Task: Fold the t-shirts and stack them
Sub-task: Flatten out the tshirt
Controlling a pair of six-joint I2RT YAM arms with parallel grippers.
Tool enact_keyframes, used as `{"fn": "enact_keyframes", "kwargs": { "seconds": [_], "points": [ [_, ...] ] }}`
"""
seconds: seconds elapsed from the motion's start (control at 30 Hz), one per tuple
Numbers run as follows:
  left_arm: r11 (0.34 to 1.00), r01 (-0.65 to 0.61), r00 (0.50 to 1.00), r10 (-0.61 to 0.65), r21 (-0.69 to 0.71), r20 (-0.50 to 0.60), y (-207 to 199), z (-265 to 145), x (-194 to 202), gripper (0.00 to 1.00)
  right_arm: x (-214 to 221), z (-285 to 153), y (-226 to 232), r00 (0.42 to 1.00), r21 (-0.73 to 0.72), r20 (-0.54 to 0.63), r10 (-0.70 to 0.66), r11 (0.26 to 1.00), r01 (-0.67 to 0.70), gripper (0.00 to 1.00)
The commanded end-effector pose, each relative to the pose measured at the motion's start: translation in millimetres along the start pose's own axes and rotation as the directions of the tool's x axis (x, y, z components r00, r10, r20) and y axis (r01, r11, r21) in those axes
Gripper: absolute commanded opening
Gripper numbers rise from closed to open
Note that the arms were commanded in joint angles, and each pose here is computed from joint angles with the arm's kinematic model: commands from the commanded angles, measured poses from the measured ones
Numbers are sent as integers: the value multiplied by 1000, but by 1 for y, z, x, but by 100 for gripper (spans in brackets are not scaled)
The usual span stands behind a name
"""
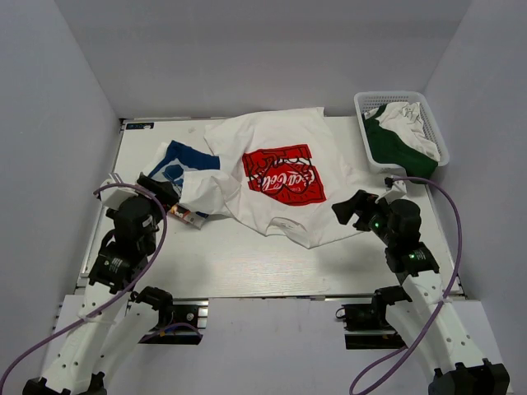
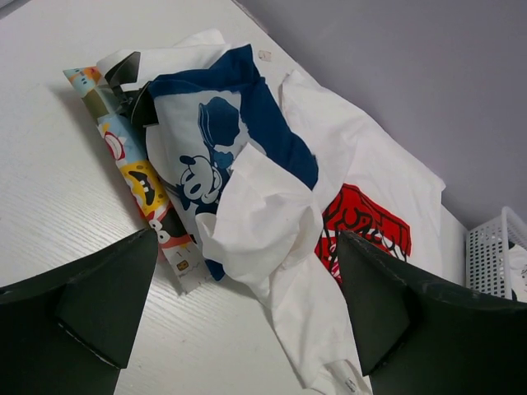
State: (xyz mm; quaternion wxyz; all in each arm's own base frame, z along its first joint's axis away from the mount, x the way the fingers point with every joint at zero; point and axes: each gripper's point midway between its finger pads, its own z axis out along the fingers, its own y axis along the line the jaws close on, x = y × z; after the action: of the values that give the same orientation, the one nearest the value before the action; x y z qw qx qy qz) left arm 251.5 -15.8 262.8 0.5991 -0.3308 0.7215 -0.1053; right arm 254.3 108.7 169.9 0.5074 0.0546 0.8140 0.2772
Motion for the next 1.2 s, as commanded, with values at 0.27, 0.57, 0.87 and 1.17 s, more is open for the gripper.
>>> {"fn": "enact_keyframes", "kwargs": {
  "seconds": [0.27, 0.57, 0.87, 1.17],
  "points": [
    [996, -51, 996, 56, 71, -75, -15, 10, 21, 100, 10, 10, 23, 994, -171, -54, -98, 981, 88, 90],
    [967, -154, 966, 190, 201, -176, -50, 32, 50, 100, 38, 76, 59, 937, -267, -318, -144, 962, 57, 90],
    [971, -200, 952, 223, 128, -211, -50, 46, 52, 100, 88, 183, 86, 816, -217, -503, -286, 955, 201, 90],
    [975, -186, 951, 210, 119, -228, -45, 38, 51, 100, 132, 236, 110, 759, -235, -589, -278, 957, 169, 90]
  ]
}}
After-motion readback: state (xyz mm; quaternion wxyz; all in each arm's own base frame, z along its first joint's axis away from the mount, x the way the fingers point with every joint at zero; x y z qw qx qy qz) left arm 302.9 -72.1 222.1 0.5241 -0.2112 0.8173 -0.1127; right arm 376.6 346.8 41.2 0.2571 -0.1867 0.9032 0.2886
